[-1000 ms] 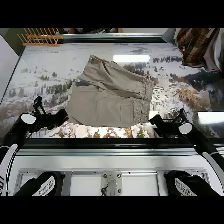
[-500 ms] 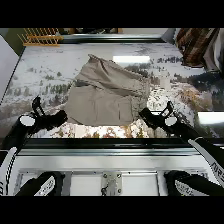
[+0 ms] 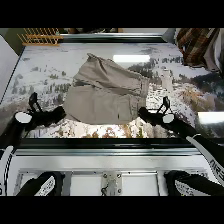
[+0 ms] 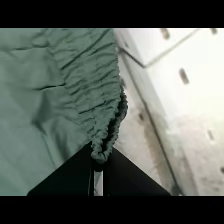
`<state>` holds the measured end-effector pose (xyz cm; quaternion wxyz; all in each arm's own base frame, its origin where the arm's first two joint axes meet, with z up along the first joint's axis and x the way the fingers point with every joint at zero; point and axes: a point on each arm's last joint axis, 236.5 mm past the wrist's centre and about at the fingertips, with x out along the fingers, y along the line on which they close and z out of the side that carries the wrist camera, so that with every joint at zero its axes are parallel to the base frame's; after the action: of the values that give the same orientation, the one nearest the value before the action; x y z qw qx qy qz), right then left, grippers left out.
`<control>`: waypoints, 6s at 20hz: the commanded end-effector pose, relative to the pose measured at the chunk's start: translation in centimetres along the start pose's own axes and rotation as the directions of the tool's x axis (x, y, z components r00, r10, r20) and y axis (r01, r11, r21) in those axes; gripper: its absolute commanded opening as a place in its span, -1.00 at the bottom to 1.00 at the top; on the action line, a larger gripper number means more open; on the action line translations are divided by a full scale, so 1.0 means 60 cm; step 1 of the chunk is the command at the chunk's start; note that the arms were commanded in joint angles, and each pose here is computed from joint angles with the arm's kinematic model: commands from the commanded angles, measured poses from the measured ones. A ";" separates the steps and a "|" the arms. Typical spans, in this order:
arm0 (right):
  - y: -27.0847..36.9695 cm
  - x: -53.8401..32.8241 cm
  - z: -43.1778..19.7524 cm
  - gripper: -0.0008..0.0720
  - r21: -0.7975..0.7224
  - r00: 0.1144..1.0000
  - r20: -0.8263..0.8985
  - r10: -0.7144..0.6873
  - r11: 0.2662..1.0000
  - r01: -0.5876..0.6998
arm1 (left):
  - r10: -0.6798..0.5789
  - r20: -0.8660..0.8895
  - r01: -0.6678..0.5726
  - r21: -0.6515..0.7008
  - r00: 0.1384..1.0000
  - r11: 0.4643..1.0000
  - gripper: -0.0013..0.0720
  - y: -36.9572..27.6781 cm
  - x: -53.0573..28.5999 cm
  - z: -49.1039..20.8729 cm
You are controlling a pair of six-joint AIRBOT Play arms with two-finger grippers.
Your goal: Fold the clothes and pants, and hang the long-sleeved shirts on hangers.
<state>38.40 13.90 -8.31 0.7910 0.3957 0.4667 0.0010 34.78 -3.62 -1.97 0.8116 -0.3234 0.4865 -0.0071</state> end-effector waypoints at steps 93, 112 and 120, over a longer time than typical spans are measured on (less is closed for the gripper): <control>-0.129 -0.061 -0.067 1.00 -0.011 0.869 -0.473 0.143 0.986 -0.168 | -0.151 -0.132 0.196 0.480 0.980 0.855 -0.96 -0.235 -0.091 -0.137; -0.116 -0.336 0.449 -0.91 -0.065 0.953 0.304 -0.023 0.997 0.045 | -0.223 -0.053 0.220 0.490 0.973 0.844 -0.96 -0.261 -0.129 -0.118; -0.429 -0.531 0.409 -0.91 0.475 0.758 0.362 -0.543 0.807 0.352 | -0.176 -0.096 0.200 0.444 0.980 0.873 -0.96 -0.246 -0.092 -0.124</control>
<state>35.43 -26.98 6.70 0.8153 0.3933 0.3328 -0.2643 30.24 -17.28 8.49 0.8511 -0.1682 0.4501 -0.2116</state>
